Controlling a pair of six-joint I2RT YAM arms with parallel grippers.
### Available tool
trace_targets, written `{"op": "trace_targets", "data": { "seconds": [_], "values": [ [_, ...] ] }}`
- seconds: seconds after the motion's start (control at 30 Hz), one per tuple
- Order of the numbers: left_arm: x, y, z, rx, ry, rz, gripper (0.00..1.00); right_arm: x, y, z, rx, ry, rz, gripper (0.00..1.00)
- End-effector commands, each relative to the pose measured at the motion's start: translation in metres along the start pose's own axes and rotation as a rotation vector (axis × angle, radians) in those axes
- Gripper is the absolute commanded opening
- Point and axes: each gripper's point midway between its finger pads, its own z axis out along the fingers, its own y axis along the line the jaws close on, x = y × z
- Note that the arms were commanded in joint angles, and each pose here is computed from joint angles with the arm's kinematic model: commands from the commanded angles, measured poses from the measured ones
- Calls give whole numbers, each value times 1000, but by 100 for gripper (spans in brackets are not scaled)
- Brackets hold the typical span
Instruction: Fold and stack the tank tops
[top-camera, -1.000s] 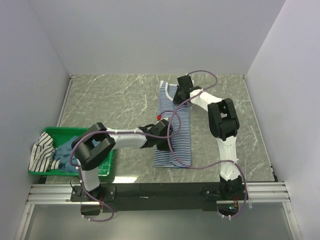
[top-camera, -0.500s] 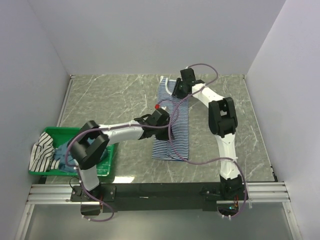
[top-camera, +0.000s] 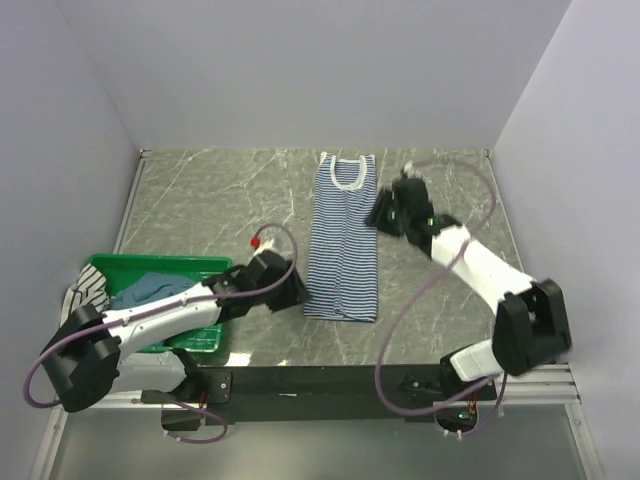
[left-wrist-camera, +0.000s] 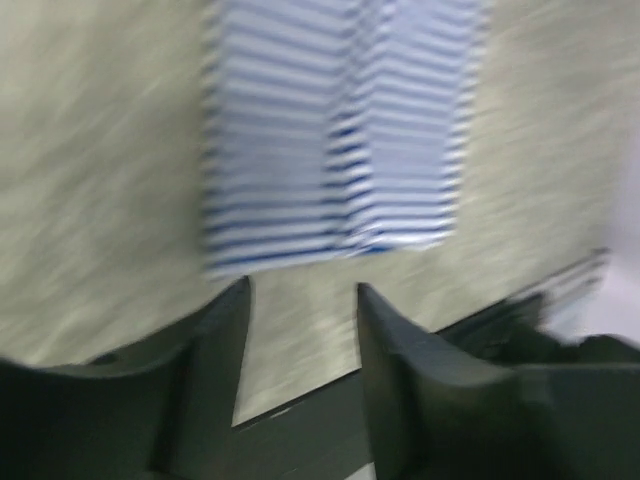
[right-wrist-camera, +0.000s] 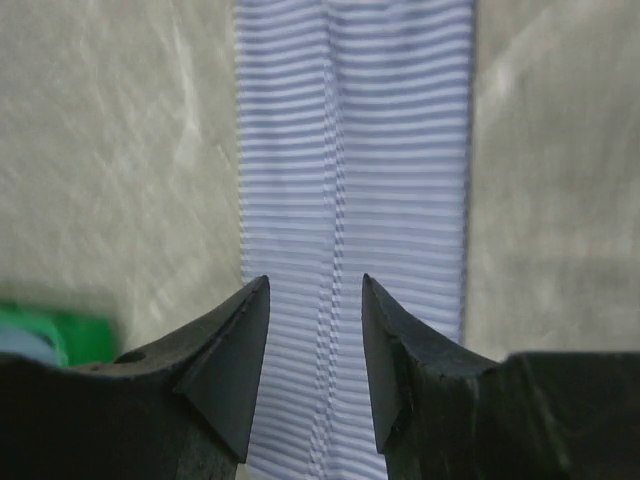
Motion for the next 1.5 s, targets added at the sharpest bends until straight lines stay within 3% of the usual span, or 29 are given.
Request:
{"op": "trace_targets", "data": {
  "seconds": [0.0,0.13,0.27,0.63,0.9,1.47],
  "values": [
    [22,27,-1,-17,20,-75,54,93,-51,-13,117,136,35,49],
    [36,38,-1,30,20,-69,62,138,-71,-39,83,144,60,49],
    [41,41,8,26,25,-73,62,184,-90,-47,70,220,102,50],
    [45,60,35,-70,12,-101,61,211,-97,-55,45,236,169,51],
    [55,86,48,-210,42,-115,52,241,-121,-68,114,287,199,48],
    [68,94,51,-260,66,-58,35,271,-120,-75,146,385,168,41]
  ]
}}
